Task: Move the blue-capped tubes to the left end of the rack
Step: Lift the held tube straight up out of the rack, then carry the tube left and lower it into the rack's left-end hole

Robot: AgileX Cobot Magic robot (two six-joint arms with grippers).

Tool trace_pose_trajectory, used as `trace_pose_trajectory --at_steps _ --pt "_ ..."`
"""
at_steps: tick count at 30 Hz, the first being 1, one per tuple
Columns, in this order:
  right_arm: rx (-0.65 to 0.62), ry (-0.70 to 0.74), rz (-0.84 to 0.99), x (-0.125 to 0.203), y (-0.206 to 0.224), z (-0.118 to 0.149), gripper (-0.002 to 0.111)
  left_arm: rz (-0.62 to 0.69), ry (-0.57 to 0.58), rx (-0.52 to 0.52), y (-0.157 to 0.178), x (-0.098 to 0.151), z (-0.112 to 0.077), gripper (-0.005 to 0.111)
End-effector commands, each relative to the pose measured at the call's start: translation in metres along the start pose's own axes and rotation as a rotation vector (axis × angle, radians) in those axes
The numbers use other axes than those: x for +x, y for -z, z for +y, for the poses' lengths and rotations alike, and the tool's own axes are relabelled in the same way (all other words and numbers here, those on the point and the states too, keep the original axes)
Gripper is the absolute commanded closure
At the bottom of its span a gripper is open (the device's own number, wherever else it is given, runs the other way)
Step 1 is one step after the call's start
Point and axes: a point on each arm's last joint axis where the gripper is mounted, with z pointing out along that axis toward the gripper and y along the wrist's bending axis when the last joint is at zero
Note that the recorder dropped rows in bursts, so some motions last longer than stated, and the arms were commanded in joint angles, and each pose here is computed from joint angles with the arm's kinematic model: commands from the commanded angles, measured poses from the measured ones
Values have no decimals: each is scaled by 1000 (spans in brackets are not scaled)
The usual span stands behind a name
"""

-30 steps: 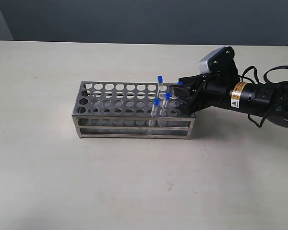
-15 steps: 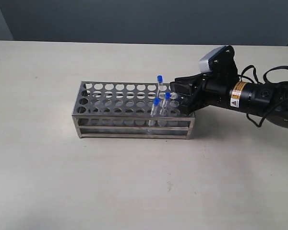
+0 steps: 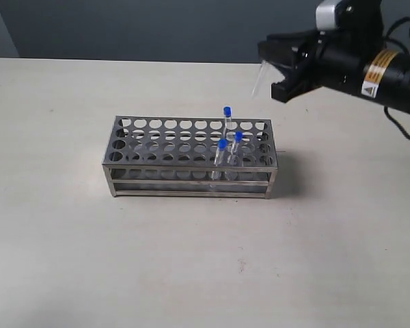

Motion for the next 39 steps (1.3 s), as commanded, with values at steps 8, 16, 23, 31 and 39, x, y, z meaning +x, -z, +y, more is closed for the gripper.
trace_pose_trajectory --at_steps 8,16,23,31,39 --pt "-230 94 -81 -67 -63 57 108 -12 3 2 1 -2 0 106" --pt "-274 110 -26 -48 -133 74 108 -11 3 1 1 -2 0 106" --pt "-349 48 60 -19 -168 82 108 -11 3 1 1 -2 0 106" --pt "-397 70 121 3 -178 103 108 -11 3 1 1 -2 0 106" --pt "-357 116 153 9 -180 99 108 -11 3 1 1 -2 0 106"
